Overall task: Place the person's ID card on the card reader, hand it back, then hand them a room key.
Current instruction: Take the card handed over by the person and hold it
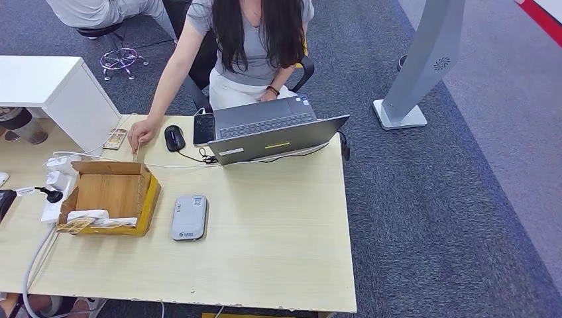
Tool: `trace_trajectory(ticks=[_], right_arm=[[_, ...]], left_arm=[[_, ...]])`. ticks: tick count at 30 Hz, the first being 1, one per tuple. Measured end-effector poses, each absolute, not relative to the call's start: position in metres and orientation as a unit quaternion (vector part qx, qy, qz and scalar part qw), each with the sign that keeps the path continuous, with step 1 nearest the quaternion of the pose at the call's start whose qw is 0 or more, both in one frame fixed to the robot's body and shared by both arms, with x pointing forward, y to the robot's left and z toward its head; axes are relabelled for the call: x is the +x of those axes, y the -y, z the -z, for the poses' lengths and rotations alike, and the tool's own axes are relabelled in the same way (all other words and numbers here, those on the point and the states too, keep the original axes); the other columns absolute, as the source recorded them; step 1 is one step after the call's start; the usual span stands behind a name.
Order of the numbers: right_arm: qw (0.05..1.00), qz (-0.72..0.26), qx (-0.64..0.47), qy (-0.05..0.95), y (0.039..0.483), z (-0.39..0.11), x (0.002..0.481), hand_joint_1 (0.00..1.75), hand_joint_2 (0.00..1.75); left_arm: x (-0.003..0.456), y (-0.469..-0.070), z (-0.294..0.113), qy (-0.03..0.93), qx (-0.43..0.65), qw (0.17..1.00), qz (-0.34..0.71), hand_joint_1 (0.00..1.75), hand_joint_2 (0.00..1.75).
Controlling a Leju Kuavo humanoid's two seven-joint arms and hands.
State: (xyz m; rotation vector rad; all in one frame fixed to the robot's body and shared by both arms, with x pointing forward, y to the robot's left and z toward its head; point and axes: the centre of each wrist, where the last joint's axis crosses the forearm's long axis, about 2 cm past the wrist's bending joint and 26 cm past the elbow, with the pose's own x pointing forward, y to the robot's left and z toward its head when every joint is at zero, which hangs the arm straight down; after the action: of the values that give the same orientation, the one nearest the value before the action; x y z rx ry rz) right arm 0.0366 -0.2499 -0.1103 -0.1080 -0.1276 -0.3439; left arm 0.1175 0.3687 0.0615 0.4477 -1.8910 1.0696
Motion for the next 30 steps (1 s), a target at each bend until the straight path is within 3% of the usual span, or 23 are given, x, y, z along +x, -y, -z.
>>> trace_trajectory(ticks=[12,16,20,24,26,30], right_arm=[[0.984,0.158,-0.052,0.061,0.249,0.11,0.038,0.0,1.75],[0.988,0.134,-0.048,0.052,0.249,0.11,0.04,0.0,1.75],[0.993,0.088,-0.038,0.061,0.251,0.109,0.047,0.0,1.75],[0.996,0.047,-0.027,0.077,0.251,0.108,0.059,0.0,1.75],[0.996,0.033,-0.025,0.076,0.251,0.107,0.063,0.0,1.75],[0.997,0.021,-0.026,0.069,0.25,0.107,0.064,0.0,1.75]], left_arm=[[0.142,-0.365,-0.107,0.824,0.15,0.388,-0.385,0.0,1.75],[0.167,-0.369,-0.124,0.828,0.222,0.394,-0.331,0.0,1.75],[0.242,-0.382,-0.158,0.772,0.458,0.418,-0.137,0.0,1.75],[0.35,-0.386,-0.193,0.607,0.683,0.383,0.135,0.0,1.75],[0.39,-0.391,-0.205,0.55,0.72,0.369,0.206,0.0,1.75],[0.426,-0.411,-0.216,0.513,0.723,0.397,0.24,0.0,1.75]])
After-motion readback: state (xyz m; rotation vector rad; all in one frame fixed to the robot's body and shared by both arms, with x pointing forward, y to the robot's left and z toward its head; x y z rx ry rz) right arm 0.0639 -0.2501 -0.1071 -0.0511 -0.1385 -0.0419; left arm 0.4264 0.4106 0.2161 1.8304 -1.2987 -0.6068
